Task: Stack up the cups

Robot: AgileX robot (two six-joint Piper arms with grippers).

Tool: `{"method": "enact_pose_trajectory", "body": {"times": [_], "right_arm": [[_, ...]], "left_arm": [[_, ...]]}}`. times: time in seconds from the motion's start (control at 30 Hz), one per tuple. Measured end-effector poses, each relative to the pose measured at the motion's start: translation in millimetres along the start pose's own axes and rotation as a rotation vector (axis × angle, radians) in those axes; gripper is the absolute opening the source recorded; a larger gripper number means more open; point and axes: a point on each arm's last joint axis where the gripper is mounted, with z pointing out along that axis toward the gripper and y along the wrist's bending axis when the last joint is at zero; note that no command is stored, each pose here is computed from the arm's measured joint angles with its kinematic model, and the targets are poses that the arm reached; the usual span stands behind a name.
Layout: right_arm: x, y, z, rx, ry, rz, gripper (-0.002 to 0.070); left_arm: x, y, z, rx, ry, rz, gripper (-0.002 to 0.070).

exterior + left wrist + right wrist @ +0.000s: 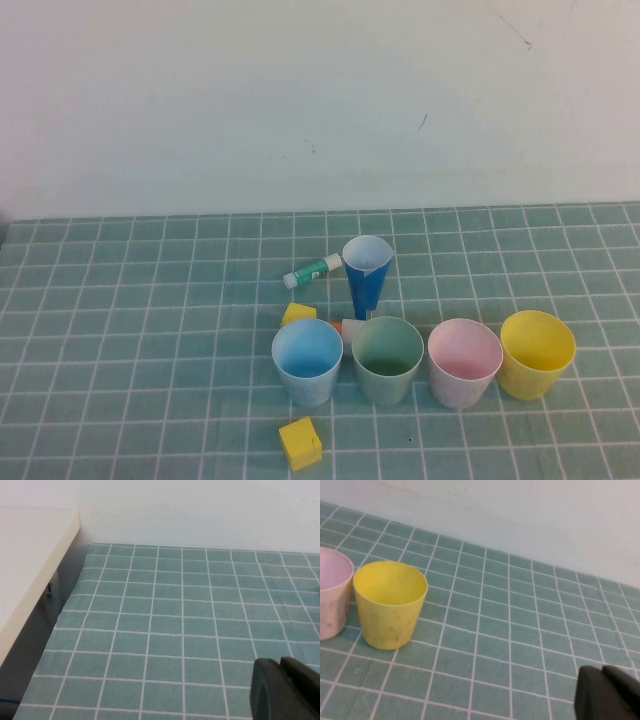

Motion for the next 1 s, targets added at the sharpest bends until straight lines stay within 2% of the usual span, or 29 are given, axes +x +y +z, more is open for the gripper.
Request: {"method": "enact_pose_trajectory", "body": {"times": [0.87, 1.0], "right_arm": [[0.0, 0.0, 0.0, 0.0, 0.0, 0.0, -0.0001], [0.0, 0.0, 0.0, 0.0, 0.0, 0.0, -0.0001]], "left_arm": [[0.0, -0.3, 0.0, 0.003, 0.0, -0.008, -0.0003], [0.1, -1.0, 0.0, 0.011, 0.001, -0.046, -0.0003]]}}
